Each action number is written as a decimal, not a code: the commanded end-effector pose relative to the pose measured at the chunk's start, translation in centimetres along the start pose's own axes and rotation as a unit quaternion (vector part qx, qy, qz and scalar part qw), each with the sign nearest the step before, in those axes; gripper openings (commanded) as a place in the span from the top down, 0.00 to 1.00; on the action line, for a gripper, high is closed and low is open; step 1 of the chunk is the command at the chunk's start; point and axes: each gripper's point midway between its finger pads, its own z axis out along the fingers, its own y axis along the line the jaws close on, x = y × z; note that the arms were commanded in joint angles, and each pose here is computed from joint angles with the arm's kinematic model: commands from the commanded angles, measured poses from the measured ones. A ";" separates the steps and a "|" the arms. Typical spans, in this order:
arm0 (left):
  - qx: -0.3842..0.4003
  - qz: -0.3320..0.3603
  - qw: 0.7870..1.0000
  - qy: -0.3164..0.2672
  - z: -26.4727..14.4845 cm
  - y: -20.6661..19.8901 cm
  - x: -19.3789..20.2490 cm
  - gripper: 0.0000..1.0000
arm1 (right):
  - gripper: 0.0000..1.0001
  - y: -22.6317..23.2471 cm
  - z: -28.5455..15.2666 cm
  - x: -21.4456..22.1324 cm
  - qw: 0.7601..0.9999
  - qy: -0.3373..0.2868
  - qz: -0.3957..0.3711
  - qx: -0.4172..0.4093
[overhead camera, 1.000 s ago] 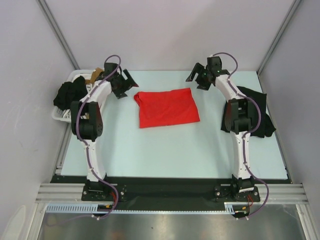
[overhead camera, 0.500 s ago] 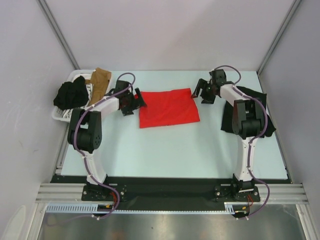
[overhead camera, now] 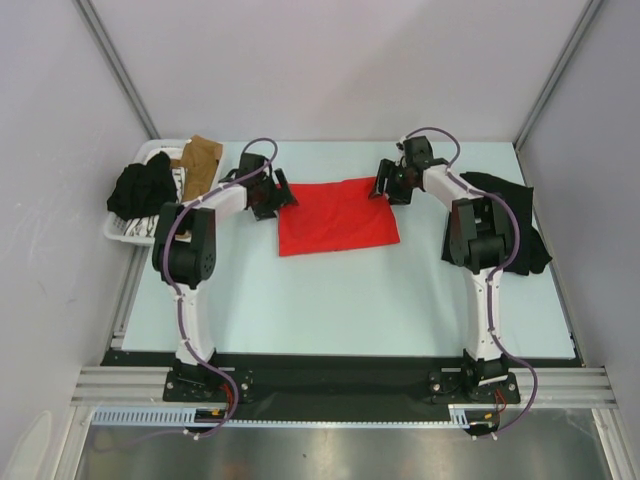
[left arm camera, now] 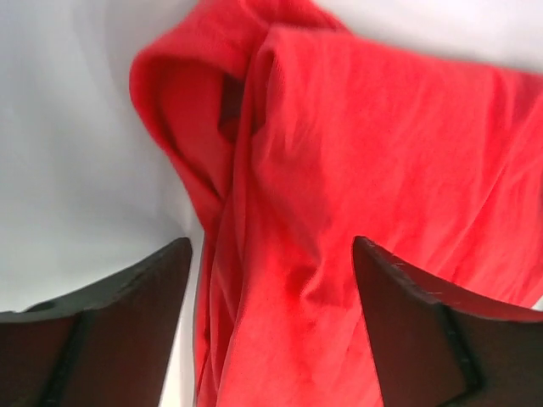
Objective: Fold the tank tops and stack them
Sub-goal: Neatly place the folded tank top to the corner
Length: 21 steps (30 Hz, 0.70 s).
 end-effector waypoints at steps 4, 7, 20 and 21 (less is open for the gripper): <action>0.011 -0.017 1.000 0.011 1.8 -0.3 -0.1 0.28 | 0.44 -0.3 1.8 1.4 1.000 0.027 0.008 -0.003; 0.031 -0.026 0.999 0.024 2.8 -0.7 0.5 0.39 | 0.55 0.0 2.3 1.8 0.999 0.035 0.013 -0.018; 0.055 -0.024 0.998 0.030 3.5 -0.8 1.5 0.99 | 1.00 0.5 1.9 3.0 0.999 0.039 0.022 -0.031; 0.051 -0.027 0.998 0.025 2.8 -0.1 1.5 1.00 | 1.00 0.7 1.7 4.1 0.998 0.043 0.018 -0.032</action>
